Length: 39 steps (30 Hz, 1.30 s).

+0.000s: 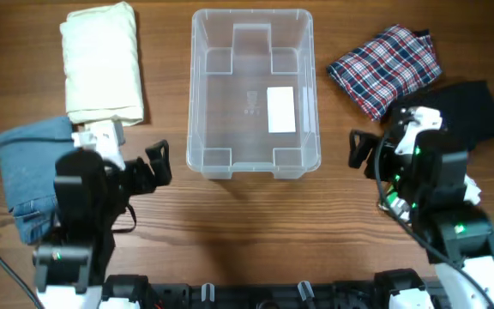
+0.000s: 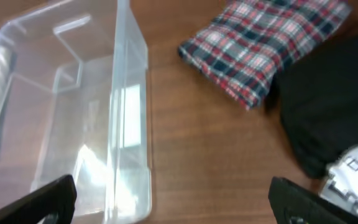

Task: Pack container
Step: 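Reach the right gripper to the white item beside the black garment and grasp it, then carry the white item with the right gripper into the bin and release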

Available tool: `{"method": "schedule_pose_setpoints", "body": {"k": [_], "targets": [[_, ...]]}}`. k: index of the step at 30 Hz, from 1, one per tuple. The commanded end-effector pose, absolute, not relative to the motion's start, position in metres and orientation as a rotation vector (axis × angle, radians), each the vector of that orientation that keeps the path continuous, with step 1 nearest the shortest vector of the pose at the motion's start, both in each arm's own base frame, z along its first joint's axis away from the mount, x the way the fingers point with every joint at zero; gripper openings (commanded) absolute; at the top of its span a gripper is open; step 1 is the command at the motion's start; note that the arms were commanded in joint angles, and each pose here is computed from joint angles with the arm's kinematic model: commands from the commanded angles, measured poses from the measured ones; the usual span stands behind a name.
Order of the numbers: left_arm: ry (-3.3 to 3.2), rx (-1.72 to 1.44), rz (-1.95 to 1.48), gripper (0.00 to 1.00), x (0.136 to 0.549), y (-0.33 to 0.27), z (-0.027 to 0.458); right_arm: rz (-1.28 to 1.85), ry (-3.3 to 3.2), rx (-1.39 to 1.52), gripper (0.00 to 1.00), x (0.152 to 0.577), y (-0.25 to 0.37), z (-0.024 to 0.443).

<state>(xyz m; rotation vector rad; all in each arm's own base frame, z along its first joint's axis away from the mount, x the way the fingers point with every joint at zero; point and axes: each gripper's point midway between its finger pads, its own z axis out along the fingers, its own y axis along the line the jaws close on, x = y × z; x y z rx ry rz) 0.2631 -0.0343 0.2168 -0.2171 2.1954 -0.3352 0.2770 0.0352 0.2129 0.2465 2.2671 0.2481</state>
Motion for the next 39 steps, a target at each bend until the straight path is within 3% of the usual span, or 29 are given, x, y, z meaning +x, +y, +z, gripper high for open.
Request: {"method": "schedule_pose_setpoints", "body": {"k": [1, 5, 11, 14, 19, 32, 34, 38, 39], "targets": [[2.265, -0.202, -0.389, 1.0, 0.269, -0.043, 0.245, 0.218, 2.265, 0.127, 1.0, 0.285, 0.031, 0.251], [2.319, -0.207, -0.392, 1.0, 0.268, -0.045, 0.266, 0.162, 2.264, 0.029, 1.0, 0.279, 0.027, 0.278], [2.292, -0.202, -0.394, 1.0, 0.268, -0.044, 0.274, -0.031, 2.351, 0.912, 1.0, 0.238, -0.066, 0.23], [2.292, -0.202, -0.394, 1.0, 0.268, -0.044, 0.274, -0.023, 2.341, 1.18, 1.0, 0.221, -0.092, 0.203], [2.293, -0.202, -0.394, 1.0, 0.268, -0.044, 0.274, -0.074, 2.402, 1.498, 1.0, 0.186, -0.121, 0.117], [2.294, -0.203, -0.394, 1.0, 0.268, -0.044, 0.273, -0.098, 2.482, 1.549, 0.98, 0.184, -0.154, -0.004], [2.294, -0.203, -0.394, 1.0, 0.268, -0.044, 0.273, -0.092, 2.523, 1.573, 0.83, 0.179, -0.15, -0.014], [2.294, -0.206, -0.395, 1.0, 0.268, -0.044, 0.273, -0.01, 2.548, 1.54, 0.24, 0.185, -0.142, -0.016], [2.294, -0.206, -0.396, 1.0, 0.268, -0.044, 0.273, 0.016, 2.557, 1.511, 0.15, 0.187, -0.14, -0.016]]}}
